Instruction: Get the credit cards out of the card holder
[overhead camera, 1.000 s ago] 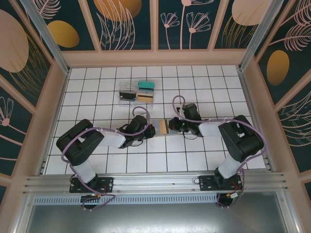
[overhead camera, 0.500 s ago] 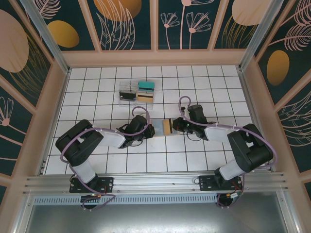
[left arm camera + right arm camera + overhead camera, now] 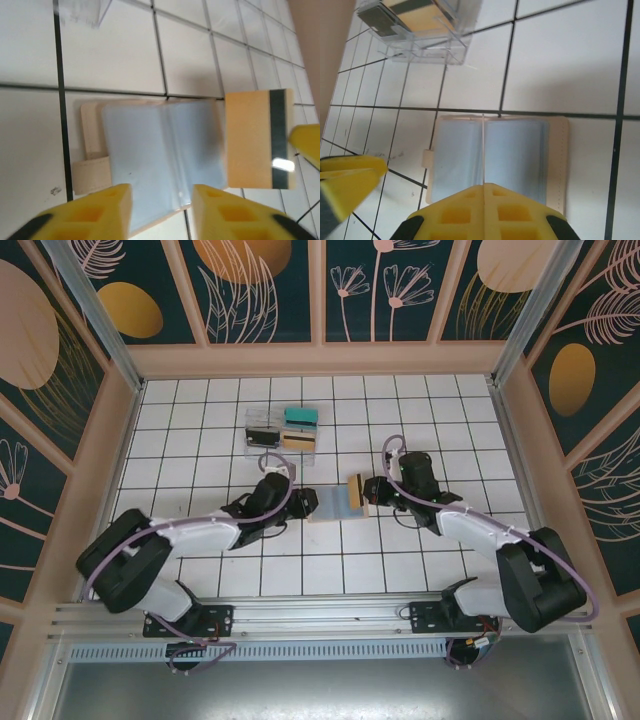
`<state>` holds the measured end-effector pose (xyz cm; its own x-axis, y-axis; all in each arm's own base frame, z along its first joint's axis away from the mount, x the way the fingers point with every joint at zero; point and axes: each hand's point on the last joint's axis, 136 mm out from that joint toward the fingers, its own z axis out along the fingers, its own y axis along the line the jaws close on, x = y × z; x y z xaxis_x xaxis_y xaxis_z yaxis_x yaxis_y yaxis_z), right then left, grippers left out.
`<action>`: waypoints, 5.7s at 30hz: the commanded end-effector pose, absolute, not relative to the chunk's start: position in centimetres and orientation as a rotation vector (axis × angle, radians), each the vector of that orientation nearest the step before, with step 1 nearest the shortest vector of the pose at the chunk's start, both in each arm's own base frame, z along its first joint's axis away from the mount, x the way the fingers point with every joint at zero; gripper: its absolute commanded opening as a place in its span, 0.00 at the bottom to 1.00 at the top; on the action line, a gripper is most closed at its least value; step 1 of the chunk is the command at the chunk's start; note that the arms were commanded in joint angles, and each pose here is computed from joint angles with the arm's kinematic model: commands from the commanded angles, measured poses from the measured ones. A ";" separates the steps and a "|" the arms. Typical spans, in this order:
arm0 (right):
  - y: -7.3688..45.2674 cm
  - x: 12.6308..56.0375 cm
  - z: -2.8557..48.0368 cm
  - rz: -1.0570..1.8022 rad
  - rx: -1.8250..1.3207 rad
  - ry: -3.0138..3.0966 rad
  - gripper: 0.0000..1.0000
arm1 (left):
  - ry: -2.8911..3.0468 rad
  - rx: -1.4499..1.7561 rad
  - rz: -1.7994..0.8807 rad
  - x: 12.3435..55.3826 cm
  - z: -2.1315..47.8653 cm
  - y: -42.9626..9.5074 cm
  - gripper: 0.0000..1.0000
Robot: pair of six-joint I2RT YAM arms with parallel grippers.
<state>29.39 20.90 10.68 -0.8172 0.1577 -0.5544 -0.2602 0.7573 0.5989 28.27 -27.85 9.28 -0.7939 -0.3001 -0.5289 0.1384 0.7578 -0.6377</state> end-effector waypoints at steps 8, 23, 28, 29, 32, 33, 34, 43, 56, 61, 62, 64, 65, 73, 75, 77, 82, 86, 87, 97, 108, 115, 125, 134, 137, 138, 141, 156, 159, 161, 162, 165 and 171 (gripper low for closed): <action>27.4 30.5 18.3 0.674 -0.596 2.128 0.00 | 2.036 -0.324 -0.742 26.8 15.6 -18.7 0.99; 36.1 36.3 19.0 0.127 -1.304 1.857 0.00 | 1.801 -0.476 -0.740 22.6 18.0 -10.7 0.99; 37.3 37.7 19.4 -0.024 -1.457 1.723 0.00 | 1.781 -0.497 -0.754 21.9 17.8 -9.9 0.99; 37.6 38.0 19.5 -0.054 -1.487 1.697 0.00 | 1.784 -0.497 -0.753 21.9 17.7 -9.9 0.99; 38.3 38.5 19.3 -0.103 -1.560 1.639 0.00 | 1.801 -0.498 -0.740 21.8 17.6 -9.7 0.99; 38.5 38.7 19.3 -0.107 -1.576 1.621 0.00 | 1.804 -0.500 -0.733 21.7 17.6 -9.6 0.99; 38.8 38.8 19.3 -0.112 -1.587 1.603 0.00 | 1.807 -0.500 -0.729 21.7 17.6 -9.6 0.99; 39.7 40.0 16.5 -0.183 -1.682 1.560 0.00 | 1.815 -0.505 -0.703 21.6 17.6 -9.2 0.99; 38.6 42.2 13.5 -0.213 -1.681 1.622 0.00 | 1.821 -0.502 -0.690 21.7 17.6 -9.1 0.99; 38.3 42.7 12.1 -0.223 -1.685 1.647 0.00 | 1.822 -0.500 -0.689 21.7 17.5 -9.1 0.99; 38.3 42.8 11.8 -0.223 -1.686 1.653 0.00 | 1.822 -0.501 -0.689 21.7 17.5 -9.1 0.99; 38.3 43.0 11.3 -0.222 -1.687 1.666 0.00 | 1.823 -0.499 -0.690 21.7 17.5 -9.2 0.98; 38.3 43.0 11.1 -0.221 -1.686 1.670 0.00 | 1.823 -0.501 -0.687 21.7 17.5 -9.1 0.99; 38.6 43.1 10.7 -0.191 -1.684 1.693 0.00 | 1.828 -0.500 -0.682 21.7 17.3 -9.1 0.99; 38.7 43.1 11.2 -0.184 -1.679 1.690 0.00 | 1.827 -0.500 -0.681 21.7 17.2 -9.1 0.99; 38.9 43.1 12.0 -0.180 -1.667 1.684 0.00 | 1.827 -0.500 -0.683 21.7 17.1 -9.1 0.99; 39.0 43.1 13.9 -0.171 -1.639 1.669 0.00 | 1.826 -0.498 -0.687 21.8 17.1 -9.3 0.99; 39.1 43.1 14.7 -0.162 -1.622 1.661 0.00 | 1.830 -0.496 -0.688 21.8 16.9 -9.4 0.98; 39.1 43.1 14.7 -0.157 -1.619 1.661 0.00 | 1.829 -0.497 -0.689 21.8 16.9 -9.4 0.98; 39.5 43.6 13.7 -0.160 -1.616 1.678 0.00 | 1.834 -0.498 -0.681 21.8 16.8 -9.3 0.99; 39.0 43.8 13.9 -0.139 -1.581 1.698 0.00 | 1.834 -0.499 -0.684 21.8 16.6 -9.4 0.99; 38.1 43.8 11.5 -0.128 -1.574 1.760 0.00 | 1.840 -0.498 -0.683 21.8 16.5 -9.4 0.99; 37.1 44.2 9.5 -0.120 -1.541 1.817 0.21 | 1.842 -0.495 -0.683 21.9 16.5 -9.5 0.99; 37.3 44.8 10.5 -0.129 -1.486 1.820 0.31 | 1.841 -0.492 -0.681 21.9 16.6 -9.6 0.99; 37.5 45.2 12.0 -0.117 -1.431 1.818 0.31 | 1.844 -0.490 -0.683 21.9 16.5 -9.7 0.99; 37.5 45.2 12.5 -0.110 -1.417 1.813 0.31 | 1.847 -0.490 -0.681 22.0 16.4 -9.7 0.99; 37.3 45.6 14.3 -0.116 -1.342 1.805 0.32 | 1.854 -0.484 -0.682 22.0 16.4 -9.9 0.99; 30.0 41.0 24.2 0.375 -0.577 1.915 0.97 | 1.911 -0.425 -0.714 22.9 15.8 -12.3 0.99; 29.2 39.7 24.1 0.491 -0.583 1.891 0.99 | 1.923 -0.418 -0.703 23.4 15.9 -12.7 0.99; 29.4 39.5 23.5 0.486 -0.634 1.893 0.99 | 1.934 -0.408 -0.686 23.6 16.0 -12.9 0.99; 29.8 39.5 23.0 0.484 -0.675 1.904 0.99 | 1.937 -0.407 -0.676 23.7 16.1 -13.0 0.99; 30.7 40.4 20.8 0.433 -0.731 1.963 0.99 | 1.941 -0.407 -0.663 23.9 16.2 -13.0 0.99; 32.1 42.5 15.8 0.146 -0.812 2.036 0.99 | 1.941 -0.413 -0.653 23.7 16.1 -12.6 0.99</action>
